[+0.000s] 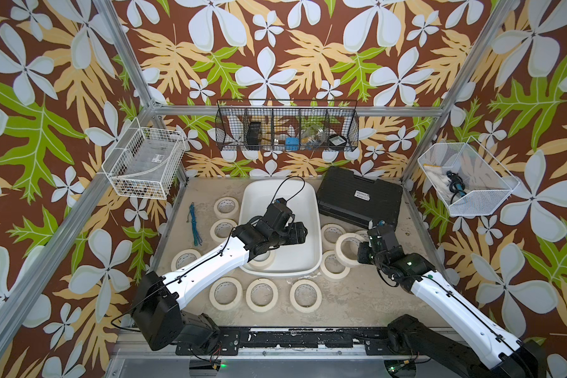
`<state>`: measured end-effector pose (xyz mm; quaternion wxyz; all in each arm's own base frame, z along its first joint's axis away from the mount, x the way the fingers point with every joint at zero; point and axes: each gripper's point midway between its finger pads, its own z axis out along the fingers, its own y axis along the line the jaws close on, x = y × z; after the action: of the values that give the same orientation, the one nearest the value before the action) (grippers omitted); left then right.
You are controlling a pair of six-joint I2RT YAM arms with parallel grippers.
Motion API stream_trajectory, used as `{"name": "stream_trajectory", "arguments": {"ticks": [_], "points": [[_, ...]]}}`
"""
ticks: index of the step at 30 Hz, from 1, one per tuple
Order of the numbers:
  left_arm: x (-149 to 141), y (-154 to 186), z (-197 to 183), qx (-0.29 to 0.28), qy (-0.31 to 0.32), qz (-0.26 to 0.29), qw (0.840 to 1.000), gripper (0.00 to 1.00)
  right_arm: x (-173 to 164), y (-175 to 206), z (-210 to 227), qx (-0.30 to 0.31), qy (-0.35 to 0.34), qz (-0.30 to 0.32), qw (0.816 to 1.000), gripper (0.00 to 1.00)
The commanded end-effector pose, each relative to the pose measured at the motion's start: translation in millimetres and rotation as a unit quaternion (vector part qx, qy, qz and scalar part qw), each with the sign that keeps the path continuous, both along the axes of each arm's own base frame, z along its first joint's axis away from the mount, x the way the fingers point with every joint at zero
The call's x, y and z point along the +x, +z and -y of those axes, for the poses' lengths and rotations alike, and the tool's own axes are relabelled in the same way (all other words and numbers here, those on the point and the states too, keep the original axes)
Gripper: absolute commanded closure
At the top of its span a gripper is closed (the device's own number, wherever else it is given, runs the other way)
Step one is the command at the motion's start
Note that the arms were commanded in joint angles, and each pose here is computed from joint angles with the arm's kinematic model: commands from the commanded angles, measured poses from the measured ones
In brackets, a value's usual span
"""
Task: Take out the art tape in the storage box
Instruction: Place the art tape at the center of the board.
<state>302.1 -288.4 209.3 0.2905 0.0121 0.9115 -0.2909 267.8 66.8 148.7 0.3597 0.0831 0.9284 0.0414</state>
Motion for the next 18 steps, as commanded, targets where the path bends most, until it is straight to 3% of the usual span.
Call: {"name": "stream_trajectory", "arguments": {"ticks": [1,4,10,18], "points": [[2,4,2,-0.006,-0.007,0.010,1.000,0.24,1,-3,5,0.047,-0.028,0.013,0.998,1.00],[1,0,1,-0.002,-0.008,0.006,1.000,0.24,-3,-9,18,0.067,-0.074,0.018,0.995,1.00],[1,-4,-1,0.002,-0.009,0.004,1.000,0.25,-21,-22,60,0.039,-0.216,0.003,0.976,1.00],[2,-6,-2,0.006,-0.008,0.002,1.000,0.25,-32,-35,69,0.056,-0.261,-0.003,0.964,1.00]]}}
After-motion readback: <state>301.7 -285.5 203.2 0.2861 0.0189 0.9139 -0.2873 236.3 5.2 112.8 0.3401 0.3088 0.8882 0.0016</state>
